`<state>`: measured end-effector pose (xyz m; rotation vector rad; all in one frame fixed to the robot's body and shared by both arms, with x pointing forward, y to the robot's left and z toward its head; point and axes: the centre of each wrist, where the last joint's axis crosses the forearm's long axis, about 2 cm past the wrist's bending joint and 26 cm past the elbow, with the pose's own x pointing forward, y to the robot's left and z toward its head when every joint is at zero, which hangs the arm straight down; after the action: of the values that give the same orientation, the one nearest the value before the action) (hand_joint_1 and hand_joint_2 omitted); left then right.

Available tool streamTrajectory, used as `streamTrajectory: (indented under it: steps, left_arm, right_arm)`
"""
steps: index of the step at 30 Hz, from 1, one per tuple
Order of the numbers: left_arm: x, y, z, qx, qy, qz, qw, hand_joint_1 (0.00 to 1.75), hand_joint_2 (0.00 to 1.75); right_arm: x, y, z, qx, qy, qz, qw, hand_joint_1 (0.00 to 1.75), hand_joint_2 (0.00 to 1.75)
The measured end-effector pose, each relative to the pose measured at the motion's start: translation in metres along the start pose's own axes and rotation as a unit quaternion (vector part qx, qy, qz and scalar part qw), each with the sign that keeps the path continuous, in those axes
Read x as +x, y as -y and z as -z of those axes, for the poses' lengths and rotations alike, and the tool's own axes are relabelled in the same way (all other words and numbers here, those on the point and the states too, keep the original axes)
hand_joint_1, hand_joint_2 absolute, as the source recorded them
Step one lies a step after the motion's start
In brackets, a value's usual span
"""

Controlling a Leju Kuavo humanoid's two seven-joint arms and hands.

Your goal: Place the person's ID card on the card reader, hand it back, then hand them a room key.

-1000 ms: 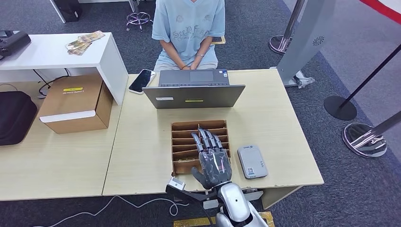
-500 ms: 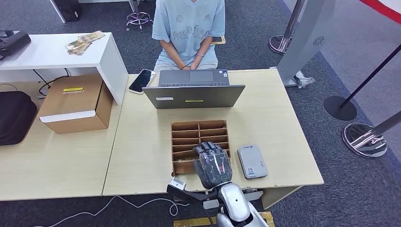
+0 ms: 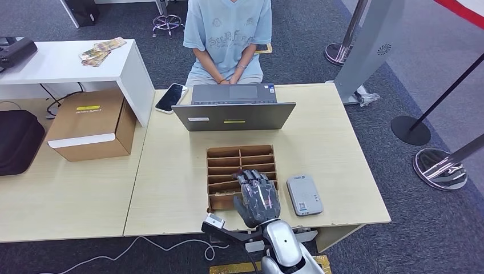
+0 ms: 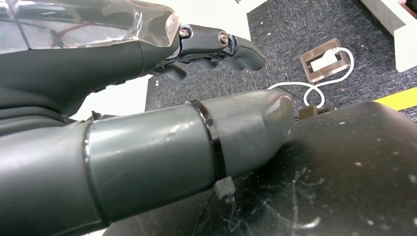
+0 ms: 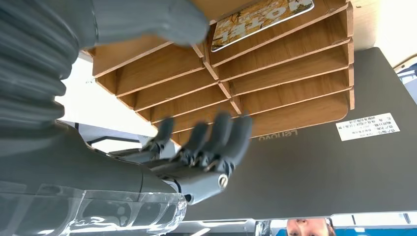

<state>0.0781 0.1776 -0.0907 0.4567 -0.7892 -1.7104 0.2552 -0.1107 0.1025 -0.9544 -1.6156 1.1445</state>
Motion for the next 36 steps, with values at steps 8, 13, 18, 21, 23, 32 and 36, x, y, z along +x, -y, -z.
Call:
streamTrajectory:
  steps: [8,13,18,21,23,32,36]
  left_arm:
    - [0.0,0.0,0.0,0.0,0.0,0.0,1.0,0.0,0.0]
    - [0.0,0.0,0.0,0.0,0.0,0.0,1.0,0.0,0.0]
    - [0.0,0.0,0.0,0.0,0.0,0.0,1.0,0.0,0.0]
    - [0.0,0.0,0.0,0.0,0.0,0.0,1.0,0.0,0.0]
    - [0.0,0.0,0.0,0.0,0.0,0.0,1.0,0.0,0.0]
    - [0.0,0.0,0.0,0.0,0.001,0.001,1.0,0.0,0.0]
    - [0.0,-0.0001,0.0,0.0,0.001,0.001,1.0,0.0,0.0]
  right_arm:
    - [-0.0001,0.0,0.0002,0.0,0.0,0.0,1.0,0.31,1.75]
    - [-0.0001,0.0,0.0004,0.0,0.0,0.0,1.0,0.22,1.75]
    - [-0.0002,0.0002,0.0008,0.0,-0.001,0.001,1.0,0.32,1.75]
    - [-0.0003,0.0006,0.0016,-0.001,0.0,0.002,1.0,0.42,1.75]
    - [-0.0005,0.0006,0.0021,-0.001,0.0,0.001,1.0,0.39,1.75]
    - [-0.0008,0.0006,0.0036,0.0,0.001,0.002,1.0,0.58,1.75]
    - [-0.0005,0.0004,0.0043,0.002,0.003,0.002,1.0,0.59,1.75]
